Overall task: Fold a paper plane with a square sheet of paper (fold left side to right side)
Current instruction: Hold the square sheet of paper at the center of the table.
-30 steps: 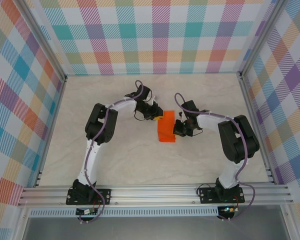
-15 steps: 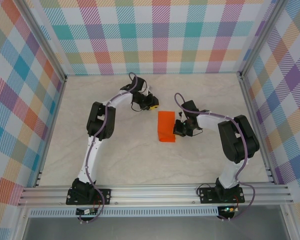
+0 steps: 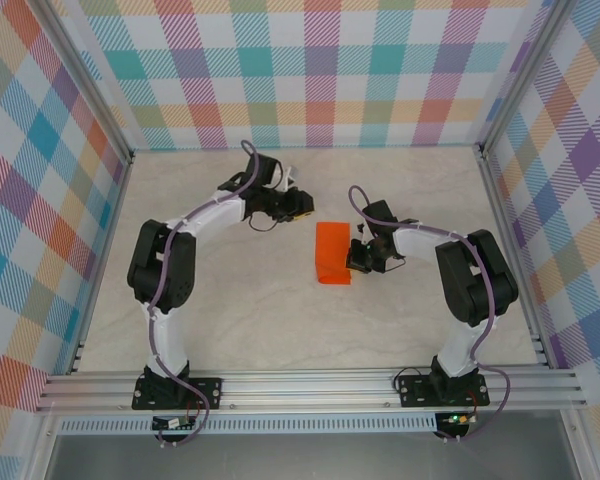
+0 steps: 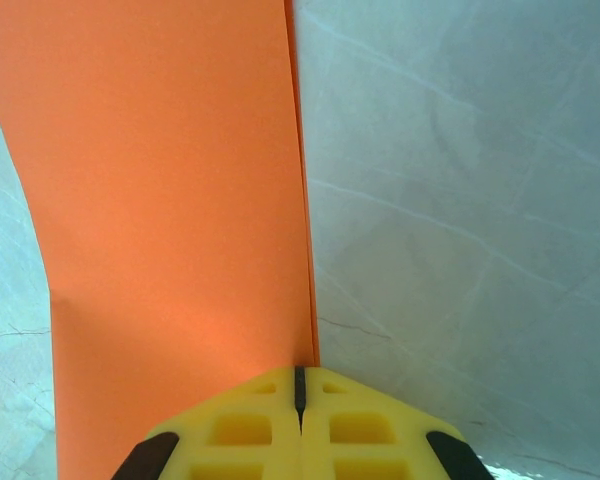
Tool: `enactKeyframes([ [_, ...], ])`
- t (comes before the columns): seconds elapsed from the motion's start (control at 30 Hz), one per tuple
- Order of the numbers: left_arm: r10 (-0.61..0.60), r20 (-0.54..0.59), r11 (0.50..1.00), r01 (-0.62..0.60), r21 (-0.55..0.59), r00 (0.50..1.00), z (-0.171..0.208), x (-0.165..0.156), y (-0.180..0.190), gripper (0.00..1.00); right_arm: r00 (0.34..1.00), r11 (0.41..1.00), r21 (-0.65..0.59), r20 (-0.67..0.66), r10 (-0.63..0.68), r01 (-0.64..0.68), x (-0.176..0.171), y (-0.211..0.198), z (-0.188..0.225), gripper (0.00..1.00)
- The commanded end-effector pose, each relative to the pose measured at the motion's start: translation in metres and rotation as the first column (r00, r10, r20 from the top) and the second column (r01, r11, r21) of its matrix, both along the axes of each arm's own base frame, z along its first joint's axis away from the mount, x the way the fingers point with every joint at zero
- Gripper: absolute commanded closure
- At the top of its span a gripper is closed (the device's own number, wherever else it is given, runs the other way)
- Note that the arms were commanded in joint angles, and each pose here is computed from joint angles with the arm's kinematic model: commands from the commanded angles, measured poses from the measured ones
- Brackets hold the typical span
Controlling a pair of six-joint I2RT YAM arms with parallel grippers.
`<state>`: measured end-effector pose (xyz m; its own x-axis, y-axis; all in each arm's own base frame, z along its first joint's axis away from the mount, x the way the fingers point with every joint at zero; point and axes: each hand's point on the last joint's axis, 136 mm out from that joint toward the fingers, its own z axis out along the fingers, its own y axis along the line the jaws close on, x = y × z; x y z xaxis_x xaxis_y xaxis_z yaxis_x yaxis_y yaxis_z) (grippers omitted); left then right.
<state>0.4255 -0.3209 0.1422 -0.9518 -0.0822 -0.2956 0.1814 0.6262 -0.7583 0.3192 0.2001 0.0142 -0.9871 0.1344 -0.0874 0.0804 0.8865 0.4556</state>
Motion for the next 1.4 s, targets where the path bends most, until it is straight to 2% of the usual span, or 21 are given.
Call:
enactKeyframes([
  [0.0,-0.053,-0.087,0.999,0.053,0.009,0.995,-0.048,-0.021,-0.030,0.75,0.991,0.994,-0.109,-0.136,0.010,-0.025,-0.033,-0.018,-0.030,0.97],
  [0.17,-0.060,-0.125,0.997,0.065,0.039,0.990,-0.077,-0.021,-0.046,0.75,0.991,0.994,-0.105,-0.134,0.011,-0.026,-0.033,-0.017,-0.029,0.97],
  [0.57,-0.038,-0.213,0.981,0.077,0.176,0.976,-0.131,-0.044,-0.035,0.76,0.996,0.998,-0.043,-0.076,0.042,-0.045,-0.024,-0.005,-0.011,0.96],
  [0.83,-0.044,-0.232,0.976,0.091,0.198,0.972,-0.142,-0.056,-0.036,0.76,0.995,0.998,0.041,0.087,0.053,-0.057,0.014,0.002,0.063,0.91],
  [0.97,-0.046,-0.230,0.975,0.093,0.201,0.972,-0.142,-0.057,-0.037,0.76,0.991,0.995,0.096,0.132,0.006,-0.019,0.040,-0.002,0.081,0.91],
  [1.1,-0.043,-0.231,0.975,0.092,0.204,0.972,-0.142,-0.057,-0.036,0.76,0.992,0.992,0.124,0.127,-0.002,-0.014,0.064,0.009,0.077,0.93],
  [1.37,-0.049,-0.227,0.975,0.096,0.201,0.973,-0.139,-0.058,-0.039,0.76,0.998,0.990,0.137,0.058,-0.021,0.013,0.097,0.023,0.038,0.95],
])
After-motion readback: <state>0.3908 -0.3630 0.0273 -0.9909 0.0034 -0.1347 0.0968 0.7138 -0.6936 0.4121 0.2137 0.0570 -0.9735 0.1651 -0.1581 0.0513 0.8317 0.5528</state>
